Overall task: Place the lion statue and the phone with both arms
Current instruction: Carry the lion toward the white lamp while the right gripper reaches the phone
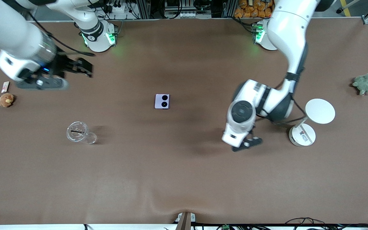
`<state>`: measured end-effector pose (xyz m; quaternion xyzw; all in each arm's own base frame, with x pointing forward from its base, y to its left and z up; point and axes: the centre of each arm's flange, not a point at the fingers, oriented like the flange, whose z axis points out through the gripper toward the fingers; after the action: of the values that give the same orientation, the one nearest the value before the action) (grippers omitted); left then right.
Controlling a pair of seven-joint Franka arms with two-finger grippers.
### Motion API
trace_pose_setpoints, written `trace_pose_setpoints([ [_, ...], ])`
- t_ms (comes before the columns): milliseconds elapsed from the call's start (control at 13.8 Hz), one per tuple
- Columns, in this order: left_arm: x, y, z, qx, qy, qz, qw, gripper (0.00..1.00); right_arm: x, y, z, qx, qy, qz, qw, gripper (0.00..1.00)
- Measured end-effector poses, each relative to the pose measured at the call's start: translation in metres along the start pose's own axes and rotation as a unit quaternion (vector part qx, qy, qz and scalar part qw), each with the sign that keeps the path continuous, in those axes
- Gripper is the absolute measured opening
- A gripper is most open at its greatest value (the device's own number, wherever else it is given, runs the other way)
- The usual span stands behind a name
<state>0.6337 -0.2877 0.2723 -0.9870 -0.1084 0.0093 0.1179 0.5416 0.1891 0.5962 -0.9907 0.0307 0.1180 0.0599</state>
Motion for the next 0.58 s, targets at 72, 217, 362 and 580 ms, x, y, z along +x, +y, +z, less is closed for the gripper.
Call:
trace_pose_setpoints([
  [72,0.011,-0.015,0.009,0.012,0.001,0.019,1.0,0.37,0.01,-0.003,0.011,0.021,-0.014,0.012,1.0,1.0],
  [217,0.029,-0.041,0.027,0.023,-0.008,0.063,0.998,0.37,0.024,-0.009,0.028,0.033,-0.024,0.023,0.999,1.0],
  [362,0.043,-0.064,0.044,0.026,-0.021,0.106,0.994,0.37,0.029,-0.022,0.049,0.034,-0.023,0.023,0.999,1.0],
  [580,0.054,-0.086,0.068,0.042,-0.033,0.13,0.99,0.37,0.023,-0.062,0.101,0.019,-0.009,0.026,0.999,1.0],
])
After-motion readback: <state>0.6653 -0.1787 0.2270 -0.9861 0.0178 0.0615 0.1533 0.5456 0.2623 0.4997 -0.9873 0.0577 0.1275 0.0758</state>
